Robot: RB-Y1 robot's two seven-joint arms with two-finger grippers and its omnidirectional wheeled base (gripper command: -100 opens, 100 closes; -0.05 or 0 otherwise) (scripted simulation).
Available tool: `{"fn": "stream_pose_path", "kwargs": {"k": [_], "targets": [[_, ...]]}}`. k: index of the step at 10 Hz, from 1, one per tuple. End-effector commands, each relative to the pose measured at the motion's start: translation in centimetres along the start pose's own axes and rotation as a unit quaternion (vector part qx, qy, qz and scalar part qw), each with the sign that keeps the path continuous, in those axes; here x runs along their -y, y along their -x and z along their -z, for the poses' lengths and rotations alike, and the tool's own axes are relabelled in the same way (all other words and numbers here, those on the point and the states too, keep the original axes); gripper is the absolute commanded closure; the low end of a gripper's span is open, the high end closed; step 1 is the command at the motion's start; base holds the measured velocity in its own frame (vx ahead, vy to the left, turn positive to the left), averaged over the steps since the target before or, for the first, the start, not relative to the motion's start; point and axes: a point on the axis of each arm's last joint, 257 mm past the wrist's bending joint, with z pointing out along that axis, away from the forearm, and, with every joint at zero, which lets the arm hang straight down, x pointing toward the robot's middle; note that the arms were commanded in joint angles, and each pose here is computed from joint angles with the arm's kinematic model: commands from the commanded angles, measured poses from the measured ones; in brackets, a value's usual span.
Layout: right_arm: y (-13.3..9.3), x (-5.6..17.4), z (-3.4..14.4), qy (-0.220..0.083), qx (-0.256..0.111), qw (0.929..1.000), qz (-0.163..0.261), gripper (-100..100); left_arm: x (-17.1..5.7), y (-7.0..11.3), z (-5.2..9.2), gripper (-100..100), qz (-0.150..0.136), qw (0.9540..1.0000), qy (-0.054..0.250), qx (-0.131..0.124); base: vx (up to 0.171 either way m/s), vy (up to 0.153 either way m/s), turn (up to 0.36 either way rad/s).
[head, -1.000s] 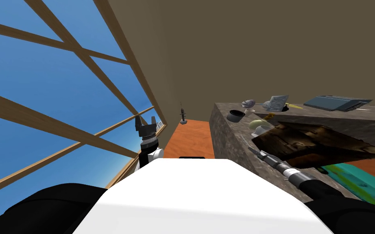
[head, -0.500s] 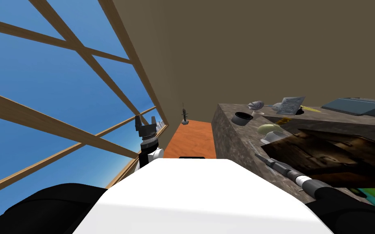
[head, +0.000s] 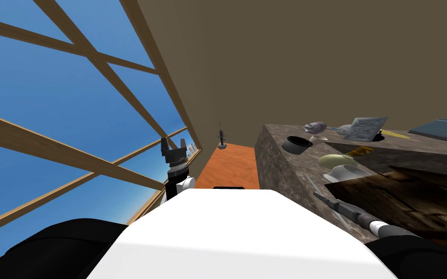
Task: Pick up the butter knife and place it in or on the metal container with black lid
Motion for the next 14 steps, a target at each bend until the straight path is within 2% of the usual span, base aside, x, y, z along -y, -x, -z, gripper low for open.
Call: {"fn": "stream_pose_path", "kwargs": {"k": [1, 2, 3, 4, 5, 9, 10, 11, 12, 13, 14], "targets": [[0.0, 0.0, 0.0, 0.0, 0.0, 1.0, 0.0, 0, 0.0, 0.0, 0.0, 0, 0.0, 1.0, 0.0, 0.0, 0.007, 0.0, -0.002], [-0.8, 0.1, -0.5, -0.005, 0.001, 1.0, -0.005, -100, 0.0, 0.0, 0.0, 0, 0.0, 1.0, 0.0, 0.0, 0.024, -0.013, 0.109], [-1.3, 0.2, -0.8, -0.008, 0.002, 0.9999, -0.008, -100, 0.0, 0.0, 0.0, 0, 0.0, 1.0, 0.0, 0.0, 0.043, -0.035, 0.12], [-0.9, 0.2, -0.6, -0.006, 0.002, 1.0, -0.007, -100, 0.0, 0.0, 0.0, 0, 0.0, 1.0, 0.0, 0.0, 0.021, -0.019, 0.022], [-1.0, 0.2, -0.7, -0.006, 0.002, 1.0, -0.007, 100, 0.0, 0.0, 0.0, 0, 0.0, 1.0, 0.0, 0.0, 0.0, 0.0, 0.0], [-1.0, 0.5, -0.6, -0.011, 0.001, 0.9999, -0.007, 100, 0.0, 0.0, 0.0, 0, 0.0, 1.0, 0.0, 0.0, 0.001, -0.002, -0.006], [-1.0, 0.5, -0.6, -0.01, 0.001, 0.9999, -0.007, 0, 0.0, 0.0, 0.0, 0, 0.0, 1.0, 0.0, 0.0, 0.0, 0.0, 0.0], [-0.2, 0.0, -0.2, -0.001, 0.001, 1.0, -0.002, 100, 0.0, 0.0, 0.0, 0, 0.0, 1.0, 0.0, 0.0, -0.023, 0.018, -0.112], [-0.6, 0.2, -0.3, -0.005, 0.001, 1.0, -0.003, 100, 0.0, 0.0, 0.0, 0, 0.0, 1.0, 0.0, 0.0, -0.016, 0.013, -0.038], [-0.5, 0.2, -0.2, -0.004, 0.001, 1.0, -0.003, 0, 0.0, 0.0, 0.0, 0, 0.0, 1.0, 0.0, 0.0, 0.0, 0.0, 0.0], [1.3, 1.1, 0.1, -0.006, 0.006, 0.9999, 0.008, 100, 0.0, 0.0, 0.0, 0, 0.0, 1.0, 0.0, 0.0, 0.038, 0.003, -0.055]]}}
